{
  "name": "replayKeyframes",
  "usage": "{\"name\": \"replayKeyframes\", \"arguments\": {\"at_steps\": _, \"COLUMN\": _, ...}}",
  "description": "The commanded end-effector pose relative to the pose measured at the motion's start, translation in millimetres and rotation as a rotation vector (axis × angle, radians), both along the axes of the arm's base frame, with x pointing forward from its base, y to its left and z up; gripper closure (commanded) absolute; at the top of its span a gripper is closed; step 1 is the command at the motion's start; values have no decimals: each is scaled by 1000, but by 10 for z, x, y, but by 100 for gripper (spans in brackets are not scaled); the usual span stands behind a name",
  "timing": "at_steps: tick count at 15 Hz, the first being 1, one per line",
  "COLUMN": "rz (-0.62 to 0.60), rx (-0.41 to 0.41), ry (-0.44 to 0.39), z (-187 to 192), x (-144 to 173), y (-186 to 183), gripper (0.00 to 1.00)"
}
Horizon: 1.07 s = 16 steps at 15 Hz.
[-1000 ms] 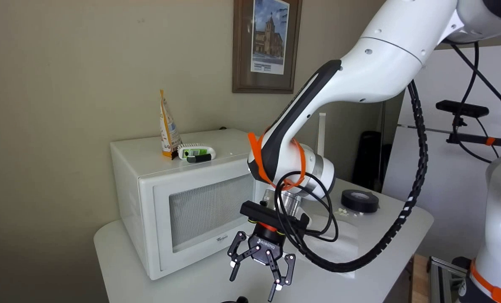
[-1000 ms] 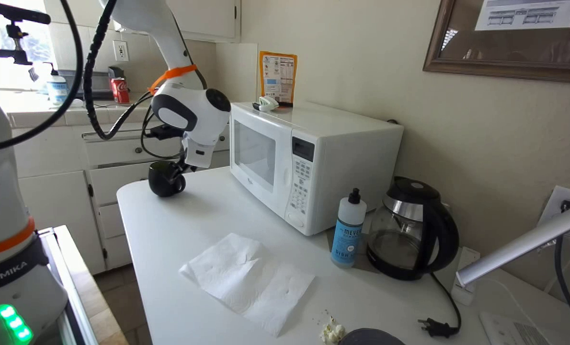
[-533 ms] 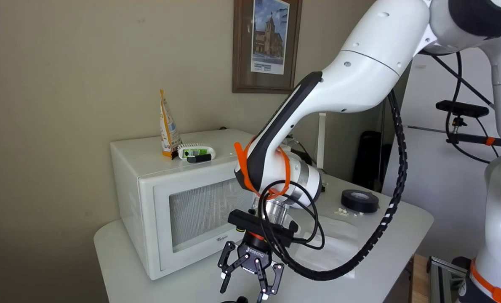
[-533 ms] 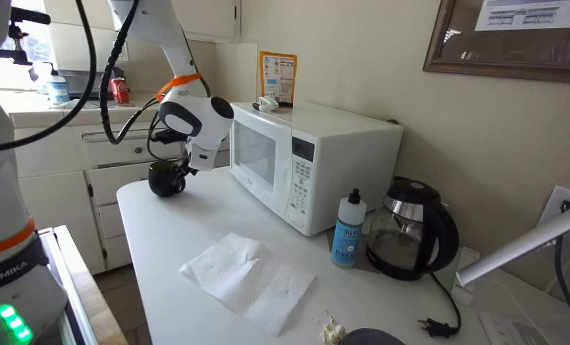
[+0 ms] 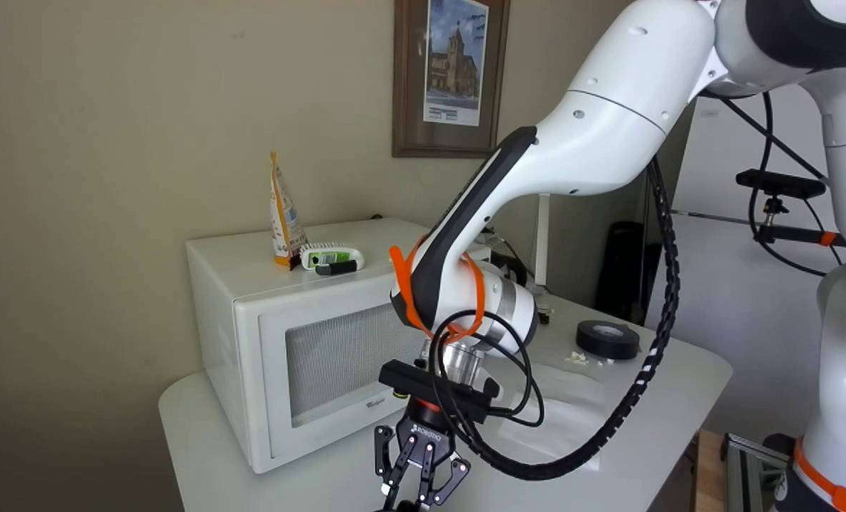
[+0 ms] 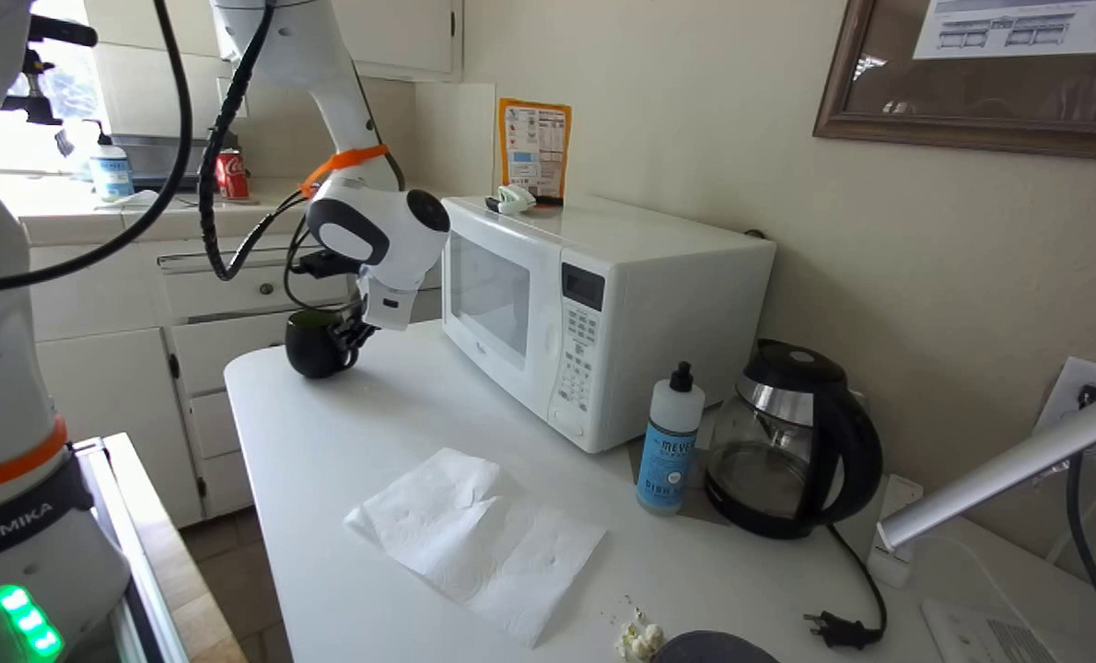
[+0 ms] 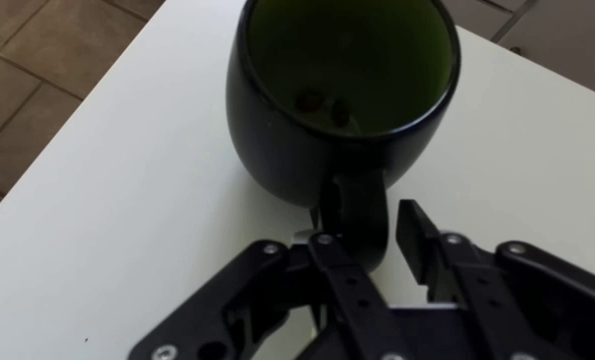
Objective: Move the cup to the right
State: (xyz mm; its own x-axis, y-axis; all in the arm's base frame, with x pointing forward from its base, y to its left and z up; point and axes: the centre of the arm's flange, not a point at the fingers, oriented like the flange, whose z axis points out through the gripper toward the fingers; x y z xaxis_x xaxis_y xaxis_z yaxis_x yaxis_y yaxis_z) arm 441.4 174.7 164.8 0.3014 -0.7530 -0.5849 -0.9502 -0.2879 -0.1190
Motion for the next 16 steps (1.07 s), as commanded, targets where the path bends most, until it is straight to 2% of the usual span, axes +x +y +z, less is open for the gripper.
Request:
{"name": "replayKeyframes", "arguments": {"at_steps": 1, "rz": 4, "rx": -1, "ry": 22, "z": -8, "x": 23, "y": 57, "gripper": 86}}
{"name": "replayKeyframes", "arguments": {"at_steps": 2, "rz": 5, "rx": -4, "ry": 25, "z": -7, "x": 19, "y": 64, "gripper": 89}}
{"name": "replayKeyframes", "arguments": {"at_steps": 3, "rz": 8, "rx": -4, "ry": 26, "z": 0, "x": 14, "y": 71, "gripper": 87}}
{"name": "replayKeyframes", "arguments": {"at_steps": 4, "rz": 10, "rx": -5, "ry": 26, "z": 24, "x": 0, "y": 73, "gripper": 68}}
{"name": "replayKeyframes", "arguments": {"at_steps": 5, "rz": 12, "rx": -6, "ry": 29, "z": 35, "x": -7, "y": 75, "gripper": 62}}
{"name": "replayKeyframes", "arguments": {"at_steps": 6, "rz": 12, "rx": -12, "ry": 26, "z": 74, "x": -30, "y": 70, "gripper": 46}}
{"name": "replayKeyframes", "arguments": {"at_steps": 7, "rz": 12, "rx": -16, "ry": 26, "z": 90, "x": -40, "y": 72, "gripper": 39}}
{"name": "replayKeyframes", "arguments": {"at_steps": 8, "rz": 14, "rx": -19, "ry": 24, "z": 118, "x": -51, "y": 74, "gripper": 38}}
{"name": "replayKeyframes", "arguments": {"at_steps": 9, "rz": 15, "rx": -24, "ry": 23, "z": 140, "x": -59, "y": 77, "gripper": 40}}
{"name": "replayKeyframes", "arguments": {"at_steps": 14, "rz": 33, "rx": -44, "ry": 20, "z": 218, "x": -70, "y": 103, "gripper": 68}}
{"name": "replayKeyframes", "arguments": {"at_steps": 15, "rz": 37, "rx": -48, "ry": 20, "z": 234, "x": -75, "y": 108, "gripper": 63}}
{"name": "replayKeyframes", "arguments": {"at_steps": 16, "rz": 41, "rx": -60, "ry": 20, "z": 257, "x": -81, "y": 118, "gripper": 64}}
